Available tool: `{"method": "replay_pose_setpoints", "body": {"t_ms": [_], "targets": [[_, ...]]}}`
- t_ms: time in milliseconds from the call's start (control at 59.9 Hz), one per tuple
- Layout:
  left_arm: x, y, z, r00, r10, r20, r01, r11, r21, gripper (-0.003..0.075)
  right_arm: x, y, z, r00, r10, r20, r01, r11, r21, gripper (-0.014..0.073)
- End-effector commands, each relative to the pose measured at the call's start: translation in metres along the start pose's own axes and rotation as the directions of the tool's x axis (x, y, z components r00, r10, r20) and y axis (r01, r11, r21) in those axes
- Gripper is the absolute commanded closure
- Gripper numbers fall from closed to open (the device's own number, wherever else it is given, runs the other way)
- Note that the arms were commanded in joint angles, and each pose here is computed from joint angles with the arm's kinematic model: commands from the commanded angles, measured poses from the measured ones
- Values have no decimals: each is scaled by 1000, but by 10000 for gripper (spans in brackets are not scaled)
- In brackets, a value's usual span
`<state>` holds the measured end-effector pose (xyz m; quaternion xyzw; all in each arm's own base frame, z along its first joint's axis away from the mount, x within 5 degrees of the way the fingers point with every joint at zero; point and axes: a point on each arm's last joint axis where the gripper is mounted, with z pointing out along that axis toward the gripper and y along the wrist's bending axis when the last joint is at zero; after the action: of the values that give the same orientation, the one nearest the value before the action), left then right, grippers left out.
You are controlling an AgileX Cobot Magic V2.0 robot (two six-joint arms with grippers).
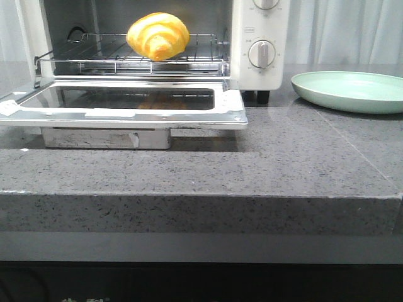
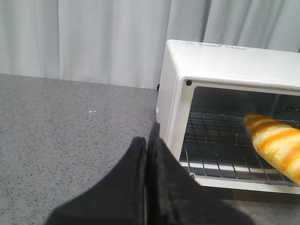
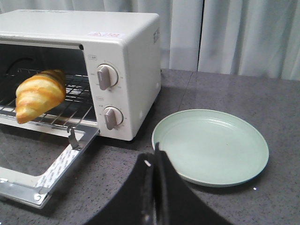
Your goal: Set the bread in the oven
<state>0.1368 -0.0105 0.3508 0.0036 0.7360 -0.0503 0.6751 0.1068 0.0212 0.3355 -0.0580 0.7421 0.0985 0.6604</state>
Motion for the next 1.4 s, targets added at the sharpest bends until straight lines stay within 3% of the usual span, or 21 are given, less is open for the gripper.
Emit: {"method": "replay_pose_setpoints", "body": {"t_ms": [0, 284, 851, 1034, 1385], "targets": [[-16, -1, -3, 994, -18, 105, 17, 1000, 5, 741, -8, 0, -10, 998, -9, 70, 8, 1000, 16, 661], [-16, -1, -3, 994, -18, 105, 17, 1000, 5, 741, 1, 8, -13, 1000, -10, -20, 9, 998, -57, 661], [-13, 0, -5, 995, -12, 104, 12, 1000, 4, 741, 2, 9, -13, 999, -11, -34, 9, 998, -68, 661], [19, 2, -32, 993, -5, 116, 4, 1000, 4, 741, 3, 9, -13, 999, -11, -35, 9, 998, -69, 661], [115, 8, -78, 981, -5, 194, 3, 1000, 10, 741, 3, 9, -13, 999, -11, -35, 9, 998, -69, 661]]}}
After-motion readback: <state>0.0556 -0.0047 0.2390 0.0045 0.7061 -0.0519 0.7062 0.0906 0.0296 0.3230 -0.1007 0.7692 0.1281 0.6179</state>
